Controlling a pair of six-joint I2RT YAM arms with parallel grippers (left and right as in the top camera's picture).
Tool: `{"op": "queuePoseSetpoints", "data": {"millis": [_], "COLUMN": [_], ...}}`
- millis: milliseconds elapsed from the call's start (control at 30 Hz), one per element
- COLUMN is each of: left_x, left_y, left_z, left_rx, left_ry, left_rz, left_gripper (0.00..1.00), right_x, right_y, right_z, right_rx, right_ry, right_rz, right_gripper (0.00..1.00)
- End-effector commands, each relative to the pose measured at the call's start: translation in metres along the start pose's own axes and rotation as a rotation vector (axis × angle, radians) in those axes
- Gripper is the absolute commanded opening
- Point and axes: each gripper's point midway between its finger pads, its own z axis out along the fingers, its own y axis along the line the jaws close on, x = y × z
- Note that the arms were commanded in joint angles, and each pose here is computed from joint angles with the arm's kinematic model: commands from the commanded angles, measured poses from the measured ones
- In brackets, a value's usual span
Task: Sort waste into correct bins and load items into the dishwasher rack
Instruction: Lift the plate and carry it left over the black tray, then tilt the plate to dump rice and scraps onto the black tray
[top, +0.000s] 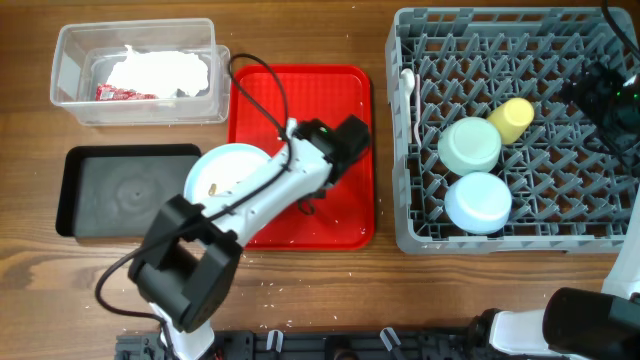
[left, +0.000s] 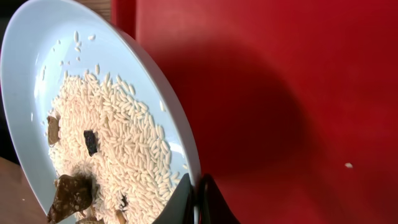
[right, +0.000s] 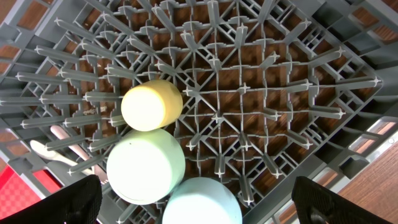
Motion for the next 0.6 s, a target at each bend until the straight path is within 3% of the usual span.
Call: {"op": "queuePoseSetpoints", "data": {"millis": [0, 300, 567], "left_x": [-0.029, -0.079, -0.099], "left_y": [0.035, 0.097, 0.143], "left_z": [-0.015, 0.013, 0.039], "left_rx": [0.009, 0.097, 0.137], "left_ry": [-0.078, -0.074, -0.058], "left_rz": [-0.039, -0.215, -0.364], "left_gripper": [0.04, 0.04, 0.04], "right_x": [0.002, 0.001, 0.001], "right_y": [0.001, 0.001, 0.001], "right_z": [0.001, 0.001, 0.001], "right_rx": [-0.011, -0.011, -0.011], "right_ry": [0.007, 0.006, 0.006], "right_rz": [-0.009, -0.010, -0.010], "right_gripper": [1.00, 1.00, 1.00]}}
